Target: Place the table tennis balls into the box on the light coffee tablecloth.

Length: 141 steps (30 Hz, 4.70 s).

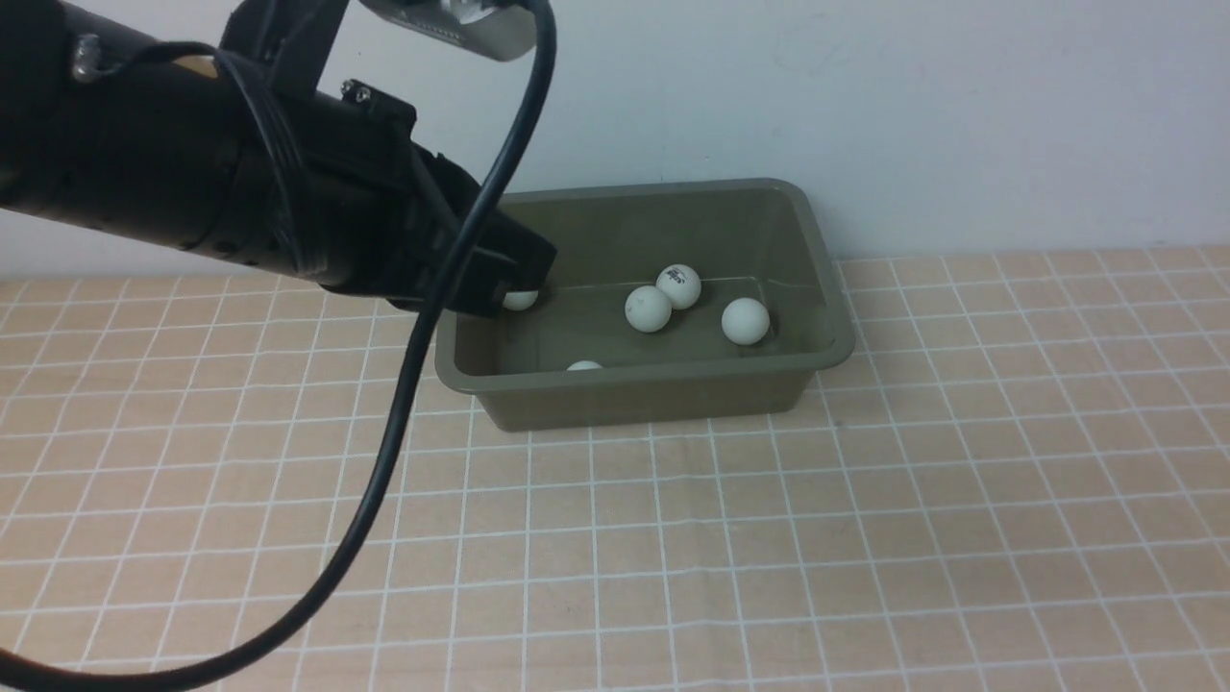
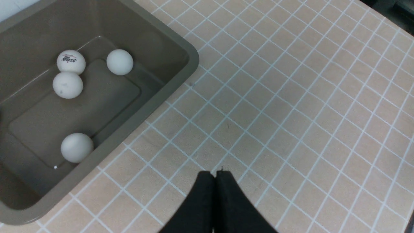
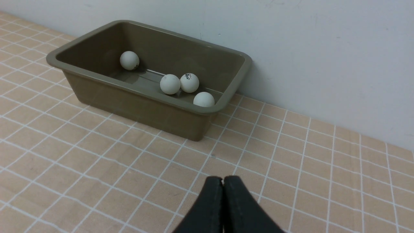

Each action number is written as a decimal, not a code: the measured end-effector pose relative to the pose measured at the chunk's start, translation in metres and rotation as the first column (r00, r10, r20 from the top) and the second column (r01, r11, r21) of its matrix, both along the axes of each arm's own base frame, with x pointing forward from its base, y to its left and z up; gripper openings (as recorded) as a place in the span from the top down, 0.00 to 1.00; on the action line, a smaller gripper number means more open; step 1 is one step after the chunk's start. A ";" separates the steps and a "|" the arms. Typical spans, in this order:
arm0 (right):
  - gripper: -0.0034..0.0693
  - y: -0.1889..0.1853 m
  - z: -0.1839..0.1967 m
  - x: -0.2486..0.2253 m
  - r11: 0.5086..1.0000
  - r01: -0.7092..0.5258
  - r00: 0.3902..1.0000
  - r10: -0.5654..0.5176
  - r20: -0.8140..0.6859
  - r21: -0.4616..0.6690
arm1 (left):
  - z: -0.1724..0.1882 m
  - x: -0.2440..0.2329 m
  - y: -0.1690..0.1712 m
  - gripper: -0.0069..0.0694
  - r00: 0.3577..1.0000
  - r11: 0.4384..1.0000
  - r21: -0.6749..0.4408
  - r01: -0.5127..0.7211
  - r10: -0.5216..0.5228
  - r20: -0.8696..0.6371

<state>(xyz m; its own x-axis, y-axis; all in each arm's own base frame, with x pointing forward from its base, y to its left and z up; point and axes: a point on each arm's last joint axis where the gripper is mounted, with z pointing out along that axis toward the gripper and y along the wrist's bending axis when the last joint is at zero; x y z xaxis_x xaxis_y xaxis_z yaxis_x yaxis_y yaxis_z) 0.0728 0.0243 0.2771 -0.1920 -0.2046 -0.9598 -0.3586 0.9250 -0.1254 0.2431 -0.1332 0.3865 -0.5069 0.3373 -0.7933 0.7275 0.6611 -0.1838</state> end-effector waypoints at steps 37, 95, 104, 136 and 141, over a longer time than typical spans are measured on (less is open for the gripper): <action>0.97 0.000 0.000 0.000 1.000 0.000 1.000 0.000 0.000 -0.001 | -0.081 -0.163 0.121 1.00 0.688 0.795 -0.049 -0.605 0.553 0.470; 0.97 0.000 0.000 0.000 1.000 0.000 1.000 0.000 0.000 -0.001 | -0.217 -0.192 0.138 1.00 0.569 0.628 -0.033 -0.777 0.724 0.389; 0.97 0.000 0.000 0.000 1.000 0.000 1.000 0.000 0.000 -0.001 | -0.217 -0.192 0.138 1.00 0.568 0.628 -0.034 -0.777 0.724 0.390; 0.97 -0.033 -0.040 -0.023 0.876 0.463 0.872 -0.478 0.109 0.137 | -0.217 -0.192 0.138 1.00 0.568 0.628 -0.034 -0.777 0.724 0.391; 0.97 -0.033 -0.085 -0.020 0.877 0.467 0.880 -0.473 0.042 0.113 | -0.217 -0.192 0.138 1.00 0.568 0.628 -0.034 -0.777 0.724 0.391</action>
